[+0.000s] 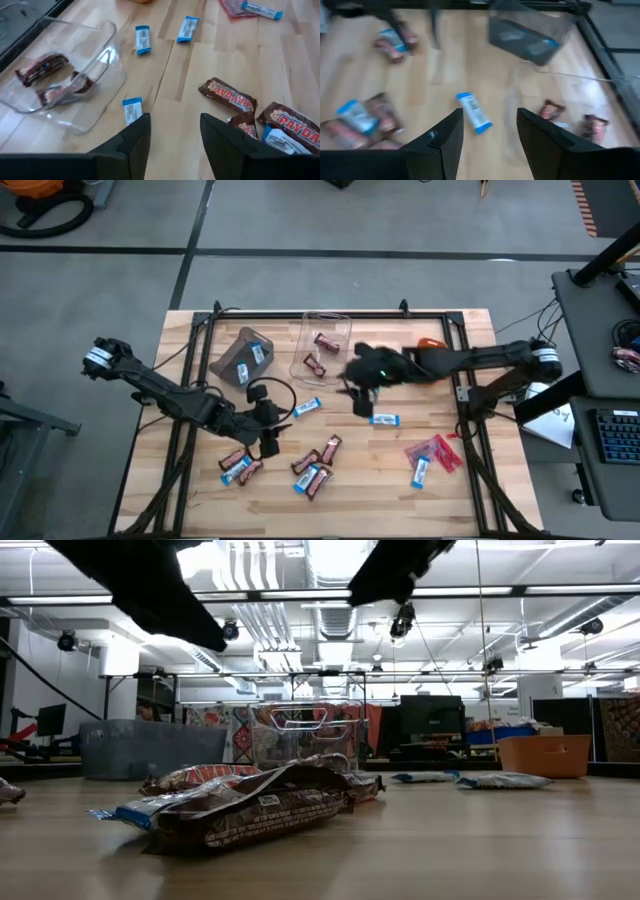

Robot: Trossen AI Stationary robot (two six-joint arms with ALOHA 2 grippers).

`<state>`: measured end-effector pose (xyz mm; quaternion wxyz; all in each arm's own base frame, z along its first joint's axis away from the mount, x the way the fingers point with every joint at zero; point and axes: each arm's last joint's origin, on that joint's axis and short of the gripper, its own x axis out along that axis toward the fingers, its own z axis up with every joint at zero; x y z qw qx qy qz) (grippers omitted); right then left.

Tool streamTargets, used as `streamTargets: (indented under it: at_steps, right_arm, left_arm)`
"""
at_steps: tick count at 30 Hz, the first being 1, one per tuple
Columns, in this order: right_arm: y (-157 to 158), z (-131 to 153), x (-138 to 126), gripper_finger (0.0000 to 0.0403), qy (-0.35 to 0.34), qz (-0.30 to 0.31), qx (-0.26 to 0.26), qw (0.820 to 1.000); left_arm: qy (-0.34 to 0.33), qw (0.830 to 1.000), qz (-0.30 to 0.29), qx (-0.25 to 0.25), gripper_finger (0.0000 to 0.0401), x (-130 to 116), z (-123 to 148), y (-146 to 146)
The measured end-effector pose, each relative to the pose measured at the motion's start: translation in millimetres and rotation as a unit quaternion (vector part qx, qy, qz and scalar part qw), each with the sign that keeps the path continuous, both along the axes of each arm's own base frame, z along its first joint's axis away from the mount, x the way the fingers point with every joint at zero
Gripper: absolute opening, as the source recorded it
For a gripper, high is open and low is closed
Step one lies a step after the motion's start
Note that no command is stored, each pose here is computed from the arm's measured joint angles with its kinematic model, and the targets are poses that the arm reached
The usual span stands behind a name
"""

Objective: Sort candy
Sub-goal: Put the blue chocolate into the black bin

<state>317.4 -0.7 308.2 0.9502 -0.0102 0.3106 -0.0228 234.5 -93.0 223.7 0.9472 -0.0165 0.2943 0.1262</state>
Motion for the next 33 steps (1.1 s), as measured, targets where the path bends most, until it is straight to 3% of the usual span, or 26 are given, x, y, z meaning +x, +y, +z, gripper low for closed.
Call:
streamTargets:
  at_steps: [7, 17, 28, 33]
  right_arm:
    - [43.1, -4.8, -29.3, 0.0163, -0.049, 0.045, 0.035, 0.997]
    - [72.4, -31.3, -60.8, 0.0158, -0.034, 0.025, 0.051, 0.998]
    - [93.2, -78.6, -73.4, 0.0159, -0.111, 0.050, 0.073, 0.990]
    - [92.5, -85.5, -75.9, 0.0160, -0.120, 0.050, 0.077, 0.989]
  left_arm:
    - [-0.033, 0.999, -0.022, -0.001, 0.0173, -6.1, -30.8, 2.8]
    - [-0.120, 0.992, -0.014, -0.035, 0.0173, -12.3, -60.0, 8.1]
    - [-0.083, 0.996, -0.007, -0.008, 0.0173, 8.1, -89.1, 6.0]
    - [-0.069, 0.997, 0.018, 0.017, 0.0173, 14.4, -98.6, 7.0]
